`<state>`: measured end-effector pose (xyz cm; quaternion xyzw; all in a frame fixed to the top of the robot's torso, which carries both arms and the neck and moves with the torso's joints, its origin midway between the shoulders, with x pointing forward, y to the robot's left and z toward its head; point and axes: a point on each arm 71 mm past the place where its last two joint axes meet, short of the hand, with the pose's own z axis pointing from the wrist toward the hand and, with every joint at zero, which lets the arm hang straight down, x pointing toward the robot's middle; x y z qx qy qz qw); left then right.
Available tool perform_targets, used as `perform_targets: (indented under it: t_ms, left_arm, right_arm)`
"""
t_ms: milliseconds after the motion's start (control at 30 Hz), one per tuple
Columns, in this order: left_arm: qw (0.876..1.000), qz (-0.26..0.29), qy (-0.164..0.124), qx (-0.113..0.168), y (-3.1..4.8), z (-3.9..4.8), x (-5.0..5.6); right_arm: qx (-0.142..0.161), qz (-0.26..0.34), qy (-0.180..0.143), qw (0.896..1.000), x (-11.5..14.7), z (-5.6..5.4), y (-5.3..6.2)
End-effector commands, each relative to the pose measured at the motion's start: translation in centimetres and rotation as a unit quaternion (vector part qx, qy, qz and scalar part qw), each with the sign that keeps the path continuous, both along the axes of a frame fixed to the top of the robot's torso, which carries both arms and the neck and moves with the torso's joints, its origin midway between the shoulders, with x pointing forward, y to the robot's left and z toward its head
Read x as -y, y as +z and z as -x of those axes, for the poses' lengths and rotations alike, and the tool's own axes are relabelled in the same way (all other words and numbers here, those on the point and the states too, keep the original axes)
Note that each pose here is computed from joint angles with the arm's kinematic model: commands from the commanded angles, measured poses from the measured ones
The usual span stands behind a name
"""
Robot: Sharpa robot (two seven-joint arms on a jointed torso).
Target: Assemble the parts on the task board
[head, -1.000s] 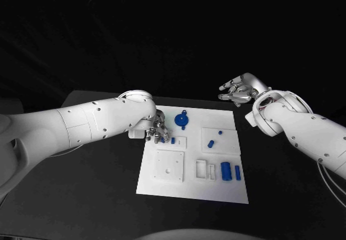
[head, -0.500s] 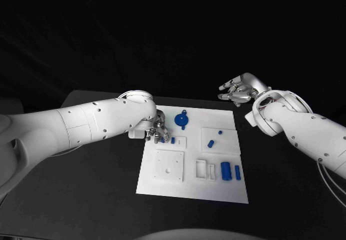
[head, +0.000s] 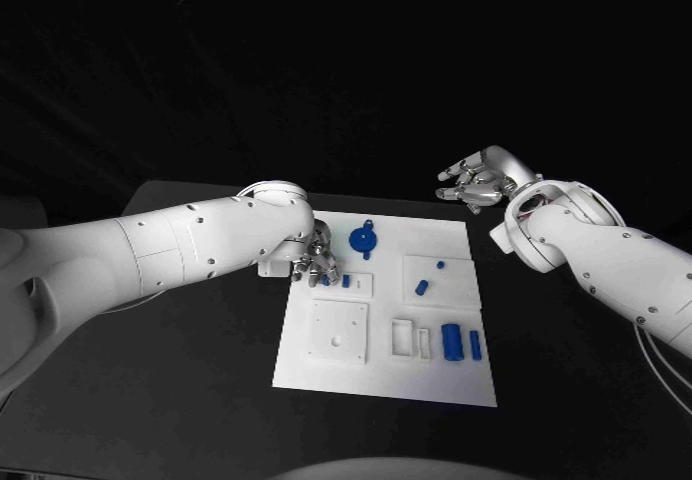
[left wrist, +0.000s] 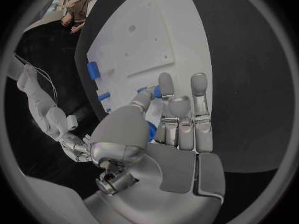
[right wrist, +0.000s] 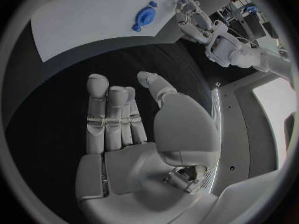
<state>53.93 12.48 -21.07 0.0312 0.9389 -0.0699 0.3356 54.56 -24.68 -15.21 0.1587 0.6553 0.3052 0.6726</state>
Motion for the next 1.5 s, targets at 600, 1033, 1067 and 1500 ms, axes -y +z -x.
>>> perform_targets:
  t_ms: [600,1033,1067,1500]
  left_arm:
    - [1.0,-0.017,0.011,-0.014,-2.2,0.59,-0.49]
    - [1.0,-0.017,0.015,-0.008,-2.15,0.42,-0.61]
    - [1.0,-0.017,0.015,-0.008,-2.16,0.41,-0.62]
    - [1.0,-0.024,0.013,-0.007,-2.17,0.31,-0.81]
  right_arm:
    - [-0.001,0.002,0.01,1.0,-0.22,0.02,-0.04]
    - [-0.002,0.002,0.012,1.0,-0.26,0.01,-0.07]
    - [-0.002,0.002,0.012,1.0,-0.26,0.01,-0.08]
    - [-0.003,0.002,0.013,1.0,-0.28,0.01,-0.09]
